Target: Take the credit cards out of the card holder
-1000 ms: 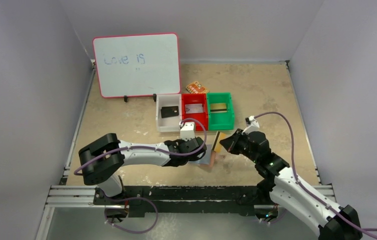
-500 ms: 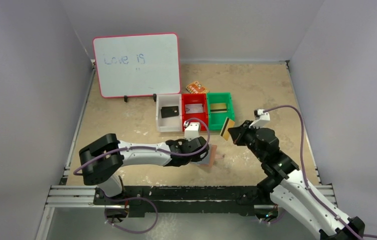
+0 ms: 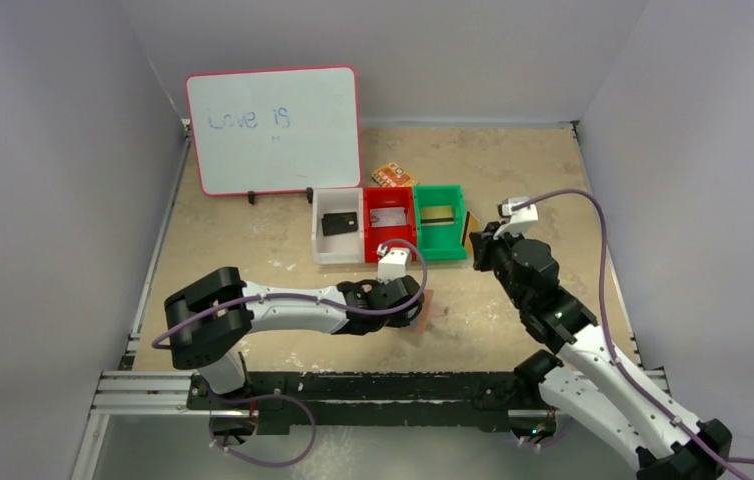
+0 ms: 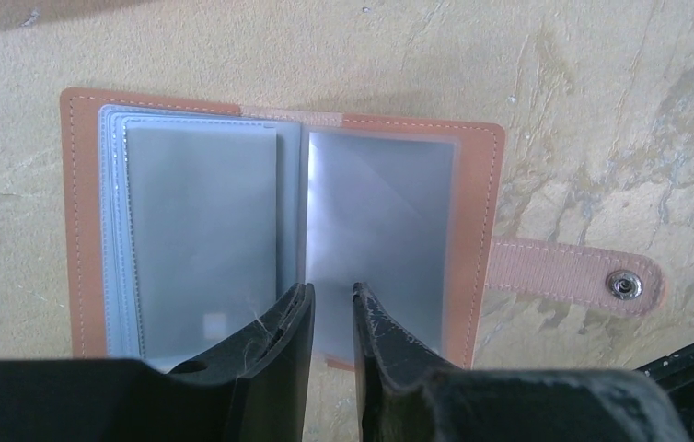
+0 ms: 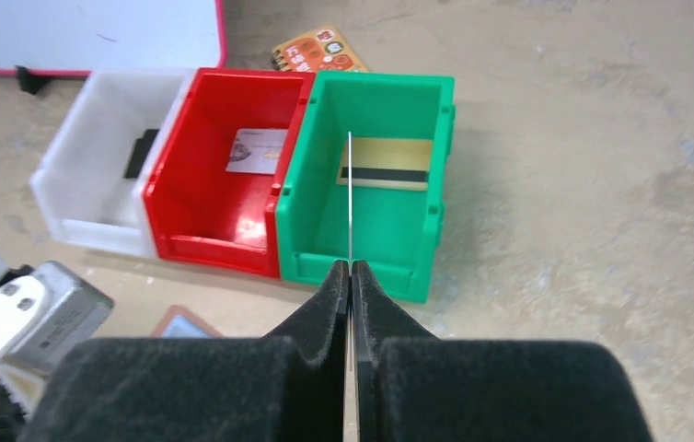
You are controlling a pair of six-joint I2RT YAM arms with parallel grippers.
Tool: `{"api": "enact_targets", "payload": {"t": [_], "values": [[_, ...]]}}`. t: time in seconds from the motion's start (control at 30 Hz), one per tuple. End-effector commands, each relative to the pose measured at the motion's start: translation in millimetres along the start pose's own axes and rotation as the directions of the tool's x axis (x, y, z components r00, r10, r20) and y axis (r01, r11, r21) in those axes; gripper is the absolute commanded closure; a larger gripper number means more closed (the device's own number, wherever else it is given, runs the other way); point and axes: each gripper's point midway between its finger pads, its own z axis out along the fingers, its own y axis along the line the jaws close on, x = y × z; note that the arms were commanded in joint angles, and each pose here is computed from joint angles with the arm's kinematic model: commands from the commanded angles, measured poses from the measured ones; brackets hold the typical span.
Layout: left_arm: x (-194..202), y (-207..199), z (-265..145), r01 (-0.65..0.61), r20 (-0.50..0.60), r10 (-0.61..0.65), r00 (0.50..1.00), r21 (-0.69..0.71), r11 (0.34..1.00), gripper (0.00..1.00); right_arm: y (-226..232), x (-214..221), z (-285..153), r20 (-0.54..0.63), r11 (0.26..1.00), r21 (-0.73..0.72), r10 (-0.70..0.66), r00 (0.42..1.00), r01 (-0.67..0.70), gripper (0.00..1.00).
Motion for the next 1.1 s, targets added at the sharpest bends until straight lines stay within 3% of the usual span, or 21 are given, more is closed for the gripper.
{"api": "enact_targets", "payload": {"t": [0.0, 0.27, 0.4, 0.73, 1.07], "values": [[-13.4, -17.5, -2.1, 0.003, 0.040, -0.005, 0.999, 0.049, 0.999, 0.77, -0.2, -46.5, 7.8, 0.140, 0.980, 0.019, -0.201, 0.969, 0.201, 1.00], [-2.6, -16.3, 4.3, 0.020, 0.015, -0.021, 1.000, 0.060, 0.998, 0.78, 0.0, -43.2, 34.4, 0.090, 0.904, 0.030, -0.428, 0.899, 0.427, 1.00], [0.5, -12.9, 4.5, 0.023, 0.012, -0.023, 1.000, 0.057, 0.998, 0.77, -0.9, -28.2, 50.3, 0.025, 0.831, 0.002, -0.556, 0.831, 0.556, 1.00], [4.5, -3.9, 7.9, 0.060, 0.025, -0.061, 0.998, 0.039, 0.997, 0.77, -4.6, -8.0, 82.0, -0.062, 0.706, -0.048, -0.708, 0.703, 0.707, 1.00], [5.1, -0.3, 4.6, 0.089, 0.038, -0.091, 0.995, 0.057, 0.994, 0.71, 15.3, 1.2, 117.2, -0.028, 0.600, -0.207, -0.793, 0.609, 0.772, 1.00]]}}
